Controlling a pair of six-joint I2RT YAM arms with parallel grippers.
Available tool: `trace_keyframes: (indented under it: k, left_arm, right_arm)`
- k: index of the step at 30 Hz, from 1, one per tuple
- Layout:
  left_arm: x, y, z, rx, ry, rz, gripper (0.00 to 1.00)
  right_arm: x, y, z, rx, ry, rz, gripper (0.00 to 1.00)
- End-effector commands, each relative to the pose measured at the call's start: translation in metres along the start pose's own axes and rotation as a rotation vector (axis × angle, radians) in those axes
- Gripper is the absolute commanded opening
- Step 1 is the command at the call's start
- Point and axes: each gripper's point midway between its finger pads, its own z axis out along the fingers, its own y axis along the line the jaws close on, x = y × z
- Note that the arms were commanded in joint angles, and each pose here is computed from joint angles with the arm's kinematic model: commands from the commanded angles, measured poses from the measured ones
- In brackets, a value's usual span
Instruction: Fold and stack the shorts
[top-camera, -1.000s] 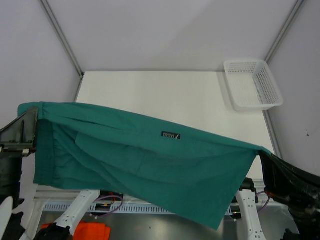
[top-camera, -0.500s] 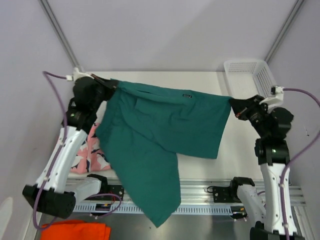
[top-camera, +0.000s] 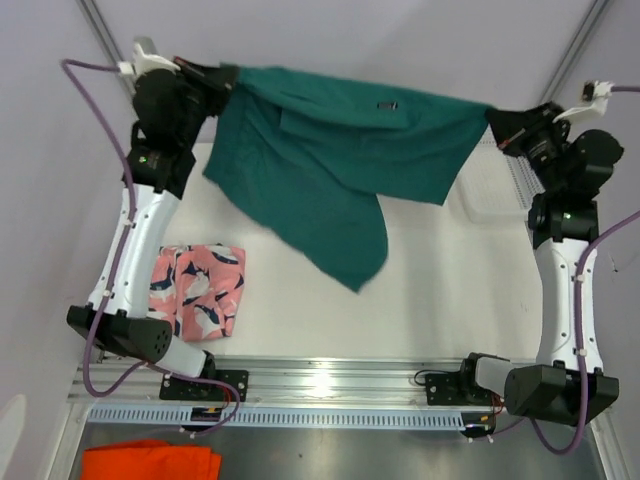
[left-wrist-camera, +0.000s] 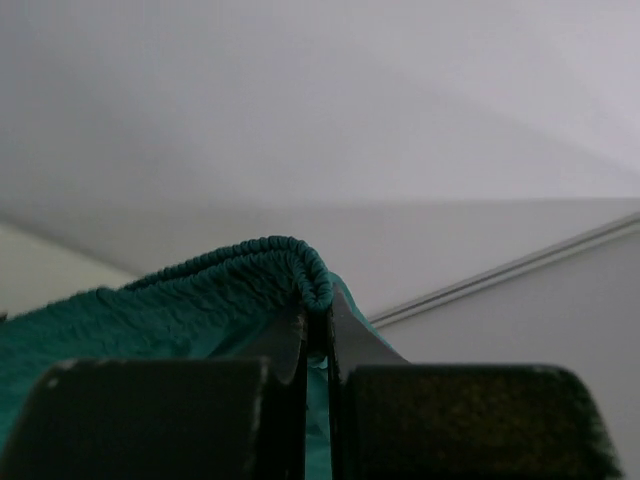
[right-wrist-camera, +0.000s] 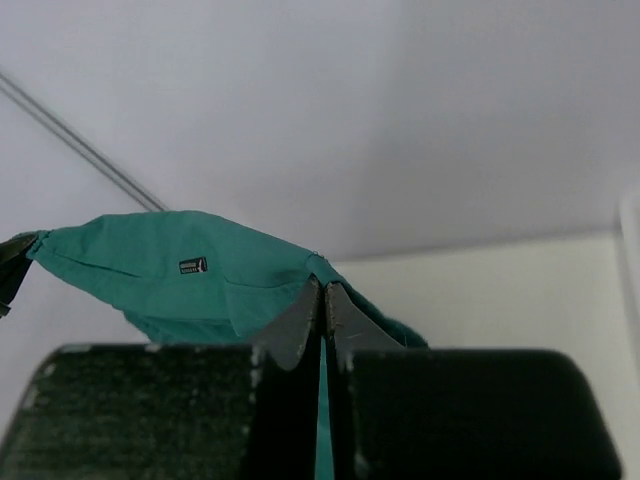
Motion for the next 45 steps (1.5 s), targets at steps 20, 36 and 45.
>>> trace_keyframes:
  k: [20,36,45]
  left_arm:
    - [-0.095,-0.089,-0.327,0.463,-0.365,-0.048,0.0]
    - [0.013,0.053,-0.152,0.107,-0.114,0.007,0.0]
    - [0.084,0.157,-0.076,-0.002,-0.071,-0.031,0.0]
  right_arm:
    - [-0.057,0.257,-0.287,-0.424,-0.395,-0.349,0.0]
    - [0.056,0.058,-0.156,-0.002,-0.033,0.021,0.0]
    - [0.162,-0.065,-0.128,0.205,0.037,0.175,0.0]
